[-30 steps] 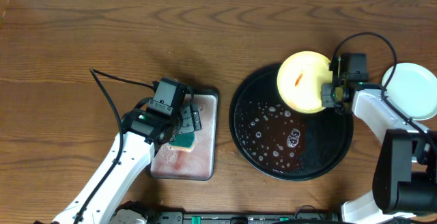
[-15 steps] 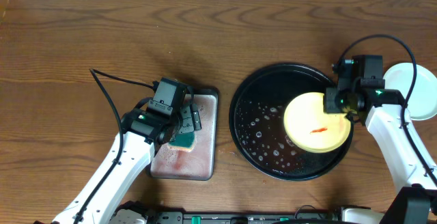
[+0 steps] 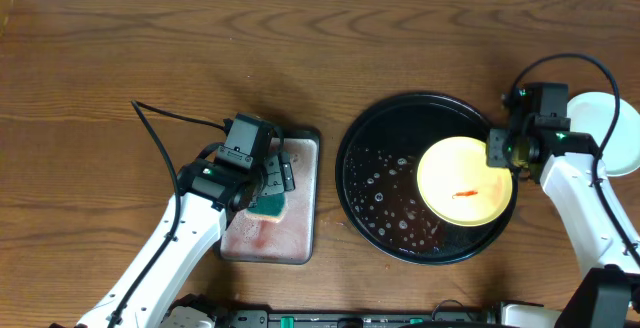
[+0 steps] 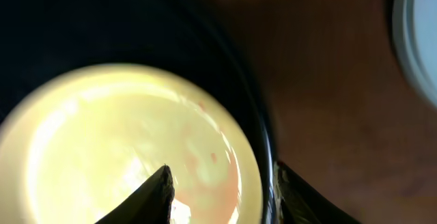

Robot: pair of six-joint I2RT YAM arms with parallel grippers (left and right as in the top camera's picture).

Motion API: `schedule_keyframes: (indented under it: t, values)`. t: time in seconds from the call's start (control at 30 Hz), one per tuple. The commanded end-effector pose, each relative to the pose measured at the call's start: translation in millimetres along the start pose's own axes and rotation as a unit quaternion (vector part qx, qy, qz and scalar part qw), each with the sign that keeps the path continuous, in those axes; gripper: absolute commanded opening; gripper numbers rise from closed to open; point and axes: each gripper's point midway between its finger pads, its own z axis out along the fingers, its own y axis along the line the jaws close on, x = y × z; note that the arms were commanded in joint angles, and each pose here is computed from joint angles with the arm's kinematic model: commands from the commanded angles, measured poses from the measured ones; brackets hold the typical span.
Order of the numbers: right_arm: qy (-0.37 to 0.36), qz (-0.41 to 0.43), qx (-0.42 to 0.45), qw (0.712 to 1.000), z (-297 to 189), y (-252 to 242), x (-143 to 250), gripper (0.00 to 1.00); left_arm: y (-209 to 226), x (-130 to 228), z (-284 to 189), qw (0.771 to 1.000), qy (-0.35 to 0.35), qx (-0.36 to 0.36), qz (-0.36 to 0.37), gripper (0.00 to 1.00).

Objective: Clean dirty plates on tray and stack at the side
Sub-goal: 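Grasp the yellow plate rim with right gripper and drag it center, then reposition the yellow plate on the black tray with right gripper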

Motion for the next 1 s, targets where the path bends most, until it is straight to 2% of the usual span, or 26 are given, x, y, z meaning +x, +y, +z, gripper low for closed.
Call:
schedule_keyframes:
  t: [0.0, 0.13, 0.27, 0.4, 0.47, 0.6, 0.7, 0.8, 0.97]
  values:
    - [0.036, 0.039, 0.021, 0.998, 5, -17, 17, 0.46, -1, -6, -3, 1.000, -0.007, 0.000, -0.005, 0.84]
    - [0.040, 0.105, 0.030, 0.993, 6, -33, 20, 0.42, -1, -6, -3, 1.000, -0.007, 0.000, -0.005, 0.84]
    - [0.037, 0.122, 0.005, 0.992, 9, -29, 17, 0.31, -1, -6, -3, 1.000, -0.007, 0.000, -0.005, 0.84]
    - [0.060, 0.111, -0.008, 0.992, 19, -24, 24, 0.31, -1, -6, -3, 1.000, -0.007, 0.000, -0.005, 0.84]
    - [0.078, 0.104, -0.008, 0.992, 27, -23, 30, 0.35, -1, -6, -3, 1.000, -0.007, 0.000, -0.005, 0.84]
    - [0.111, 0.090, -0.039, 0.989, 39, -11, 42, 0.33, -1, -6, -3, 1.000, -0.007, 0.000, -0.005, 0.84]
    - [0.134, 0.089, -0.040, 0.986, 48, -9, 50, 0.24, -1, -6, -3, 1.000, -0.007, 0.000, -0.005, 0.84]
    - [0.147, 0.090, -0.047, 0.984, 51, -6, 56, 0.01, -1, -6, -3, 1.000, -0.007, 0.000, -0.005, 0.84]
    - [0.152, 0.107, -0.104, 0.977, 45, 14, 56, 0.01, -1, -6, -3, 1.000, -0.007, 0.000, -0.005, 0.84]
